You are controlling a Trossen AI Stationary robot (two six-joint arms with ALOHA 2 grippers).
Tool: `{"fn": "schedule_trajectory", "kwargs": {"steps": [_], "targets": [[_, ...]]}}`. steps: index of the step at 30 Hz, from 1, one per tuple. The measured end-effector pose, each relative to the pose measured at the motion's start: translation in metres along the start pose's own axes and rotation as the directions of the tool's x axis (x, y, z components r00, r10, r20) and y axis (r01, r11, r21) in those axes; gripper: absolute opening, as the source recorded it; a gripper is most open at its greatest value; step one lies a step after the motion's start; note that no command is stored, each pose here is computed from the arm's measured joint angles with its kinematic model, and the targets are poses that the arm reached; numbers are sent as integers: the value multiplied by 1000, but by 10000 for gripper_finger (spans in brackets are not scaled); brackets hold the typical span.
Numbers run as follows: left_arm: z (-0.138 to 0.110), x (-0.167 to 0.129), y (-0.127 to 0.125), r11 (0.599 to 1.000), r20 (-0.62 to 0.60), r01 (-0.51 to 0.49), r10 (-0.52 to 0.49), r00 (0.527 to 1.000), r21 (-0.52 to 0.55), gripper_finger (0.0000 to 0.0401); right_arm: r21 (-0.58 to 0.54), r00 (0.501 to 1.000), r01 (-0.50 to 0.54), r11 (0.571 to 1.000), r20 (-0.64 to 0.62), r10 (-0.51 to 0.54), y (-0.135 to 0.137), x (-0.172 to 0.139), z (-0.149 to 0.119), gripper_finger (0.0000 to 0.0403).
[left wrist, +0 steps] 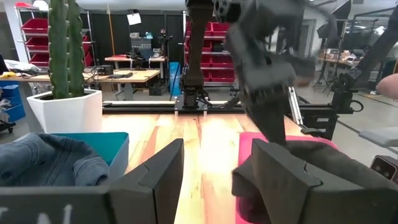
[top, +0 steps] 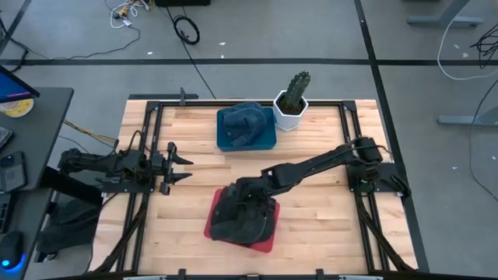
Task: Pick & Place hat
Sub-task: Put the black cap into the pink bin, then return to home position
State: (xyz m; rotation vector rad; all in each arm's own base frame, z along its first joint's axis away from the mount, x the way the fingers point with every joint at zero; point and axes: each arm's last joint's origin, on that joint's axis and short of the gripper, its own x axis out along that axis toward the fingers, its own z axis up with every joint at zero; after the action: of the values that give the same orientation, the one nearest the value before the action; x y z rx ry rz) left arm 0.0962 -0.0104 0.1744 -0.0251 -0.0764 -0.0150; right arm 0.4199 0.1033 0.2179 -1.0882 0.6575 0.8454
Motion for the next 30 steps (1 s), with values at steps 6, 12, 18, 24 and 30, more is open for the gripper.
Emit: {"fn": "schedule_trajectory", "kwargs": {"steps": [6, 12, 18, 24, 30], "targets": [[0, 0, 0, 1000, 0, 0, 0, 1000, 0, 193, 227, 995, 89, 970, 12, -95, -9, -42, 8, 180], [0, 0, 0, 1000, 0, 0, 0, 1000, 0, 193, 534, 980, 180, 826, -20, -200, -16, -73, 12, 178], [0, 0, 0, 1000, 0, 0, 0, 1000, 0, 193, 663, 938, 246, 707, 20, -346, -29, -86, 17, 178], [0, 0, 0, 1000, 0, 0, 0, 1000, 0, 193, 792, 924, 240, 562, -8, -383, -34, -116, 4, 178], [0, 0, 0, 1000, -1, 0, 0, 1000, -1, 193, 823, 889, 166, 544, 114, -444, -15, -149, -7, 178]]}}
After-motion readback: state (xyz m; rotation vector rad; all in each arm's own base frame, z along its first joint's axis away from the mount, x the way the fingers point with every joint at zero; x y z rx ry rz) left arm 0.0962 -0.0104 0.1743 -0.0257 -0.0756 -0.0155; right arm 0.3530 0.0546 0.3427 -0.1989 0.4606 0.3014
